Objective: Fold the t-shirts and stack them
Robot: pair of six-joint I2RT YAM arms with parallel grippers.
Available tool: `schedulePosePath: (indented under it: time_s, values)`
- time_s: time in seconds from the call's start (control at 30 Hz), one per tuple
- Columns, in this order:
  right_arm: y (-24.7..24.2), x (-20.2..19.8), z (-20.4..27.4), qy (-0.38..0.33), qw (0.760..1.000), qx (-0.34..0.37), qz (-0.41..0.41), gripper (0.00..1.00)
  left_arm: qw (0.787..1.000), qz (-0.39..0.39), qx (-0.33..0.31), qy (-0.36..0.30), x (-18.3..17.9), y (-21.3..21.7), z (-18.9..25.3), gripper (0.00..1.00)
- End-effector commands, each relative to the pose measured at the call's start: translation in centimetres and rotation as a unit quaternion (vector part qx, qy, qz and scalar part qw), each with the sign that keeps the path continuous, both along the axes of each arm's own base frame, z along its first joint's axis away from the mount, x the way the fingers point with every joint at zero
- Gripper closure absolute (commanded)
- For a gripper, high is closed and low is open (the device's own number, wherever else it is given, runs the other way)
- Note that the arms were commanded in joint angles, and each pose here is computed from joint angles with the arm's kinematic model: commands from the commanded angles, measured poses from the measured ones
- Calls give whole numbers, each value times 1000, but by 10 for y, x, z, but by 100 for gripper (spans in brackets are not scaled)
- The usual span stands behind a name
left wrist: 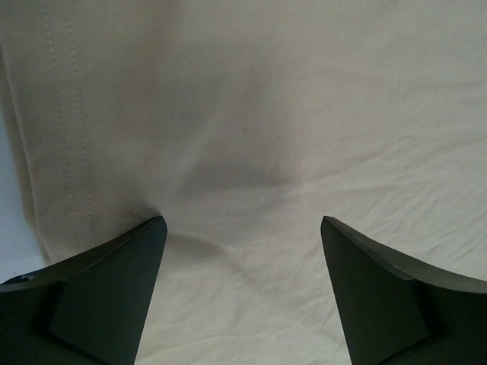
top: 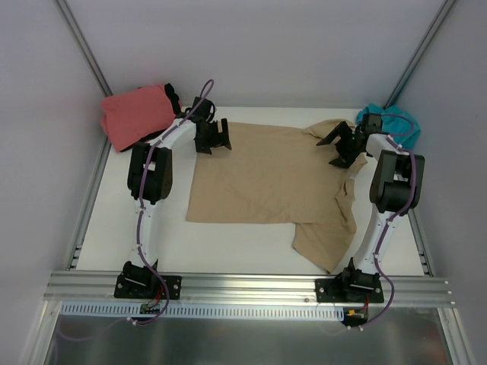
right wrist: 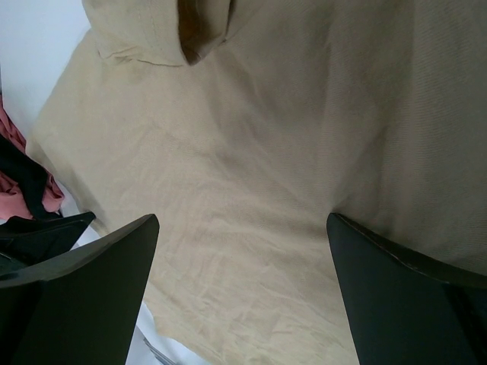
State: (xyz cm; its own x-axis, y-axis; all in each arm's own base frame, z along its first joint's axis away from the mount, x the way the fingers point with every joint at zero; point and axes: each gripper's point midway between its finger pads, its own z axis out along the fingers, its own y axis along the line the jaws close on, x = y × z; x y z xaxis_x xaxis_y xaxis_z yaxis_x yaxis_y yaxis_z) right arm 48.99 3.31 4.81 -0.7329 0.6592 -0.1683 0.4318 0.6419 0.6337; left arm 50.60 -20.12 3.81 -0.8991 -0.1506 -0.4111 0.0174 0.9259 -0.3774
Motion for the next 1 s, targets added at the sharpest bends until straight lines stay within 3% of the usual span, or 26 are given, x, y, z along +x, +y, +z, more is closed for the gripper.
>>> schedulePosePath:
  time_s: [0.0, 0.33, 0.97]
  values:
    - [-6, -8, 10, -4, 1000, -19, 0, 0, 1000, 24, 18, 7, -5, 11, 10, 15]
    - [-5, -17, 9, 3, 1000, -23, 5, 1, 997, 31, 40, 51, -35, 23, -6, 16]
    - [-1, -80, 3, 28, 999, -27, 15, 1, 995, 8, 64, 82, -107, 26, -12, 18]
